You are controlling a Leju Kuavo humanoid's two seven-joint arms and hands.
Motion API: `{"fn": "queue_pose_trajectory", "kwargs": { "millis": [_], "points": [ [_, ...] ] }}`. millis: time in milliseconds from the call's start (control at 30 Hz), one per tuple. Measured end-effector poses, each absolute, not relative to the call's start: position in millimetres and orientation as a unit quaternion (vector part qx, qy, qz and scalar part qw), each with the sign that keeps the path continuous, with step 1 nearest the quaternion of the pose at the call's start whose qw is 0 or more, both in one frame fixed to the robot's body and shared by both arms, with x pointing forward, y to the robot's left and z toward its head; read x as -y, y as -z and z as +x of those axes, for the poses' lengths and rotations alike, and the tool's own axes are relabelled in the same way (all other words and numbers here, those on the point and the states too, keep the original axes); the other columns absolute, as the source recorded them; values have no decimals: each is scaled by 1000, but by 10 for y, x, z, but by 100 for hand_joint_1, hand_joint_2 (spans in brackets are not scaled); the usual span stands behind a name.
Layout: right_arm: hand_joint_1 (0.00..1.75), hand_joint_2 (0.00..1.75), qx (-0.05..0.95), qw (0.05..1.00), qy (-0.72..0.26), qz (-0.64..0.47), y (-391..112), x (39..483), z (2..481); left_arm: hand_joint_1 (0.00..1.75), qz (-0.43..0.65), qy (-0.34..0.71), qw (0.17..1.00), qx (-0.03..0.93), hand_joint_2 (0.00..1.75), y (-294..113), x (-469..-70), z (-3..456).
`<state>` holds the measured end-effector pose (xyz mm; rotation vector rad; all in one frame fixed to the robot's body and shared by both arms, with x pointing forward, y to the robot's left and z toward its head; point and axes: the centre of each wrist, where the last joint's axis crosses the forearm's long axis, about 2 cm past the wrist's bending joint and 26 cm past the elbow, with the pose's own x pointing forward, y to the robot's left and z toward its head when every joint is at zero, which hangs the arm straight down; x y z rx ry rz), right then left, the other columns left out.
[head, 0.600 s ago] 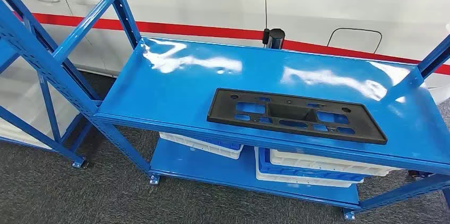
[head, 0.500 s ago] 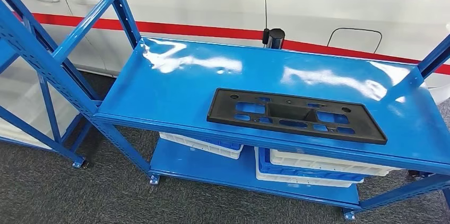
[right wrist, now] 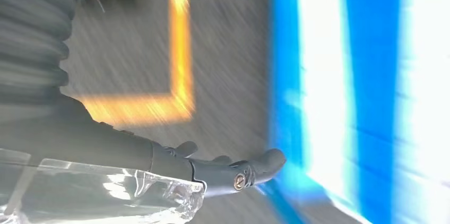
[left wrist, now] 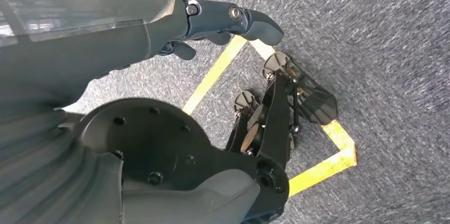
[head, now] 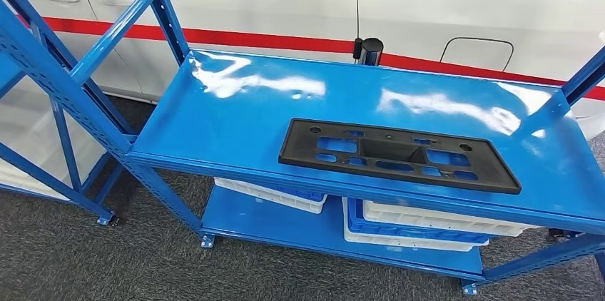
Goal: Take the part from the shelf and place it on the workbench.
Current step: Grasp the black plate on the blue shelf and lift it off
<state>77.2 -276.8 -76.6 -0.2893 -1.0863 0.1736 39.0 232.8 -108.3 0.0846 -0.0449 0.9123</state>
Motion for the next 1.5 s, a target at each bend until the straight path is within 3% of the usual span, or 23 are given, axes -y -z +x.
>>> {"fn": "queue_pose_trajectory", "kwargs": {
  "millis": [267,767,900,1067,1233,1367,1500],
  "points": [
    [0,175,650,723,-114,-206,350,2991,1023,0,41,-440,897,21,175,1086,-2355,388],
    [0,175,689,680,-105,-230,216,3068,1048,0,47,-443,895,20,175,1088,-2369,384],
    [0,175,674,681,-129,-256,-59,3021,971,0,50,-444,894,19,175,1092,-2399,375],
    [0,175,736,504,-233,-387,-580,2840,1162,0,48,-431,901,28,175,1094,-2438,391],
    [0,175,787,287,-355,-415,-821,2642,1601,0,42,-398,915,48,175,1093,-2470,438],
    [0,175,781,226,-389,-433,-945,2546,1977,0,33,-375,924,63,175,1092,-2493,470],
    [0,175,775,225,-379,-452,-1042,2473,2257,0,29,-357,931,73,175,1093,-2528,490]
  ]
}}
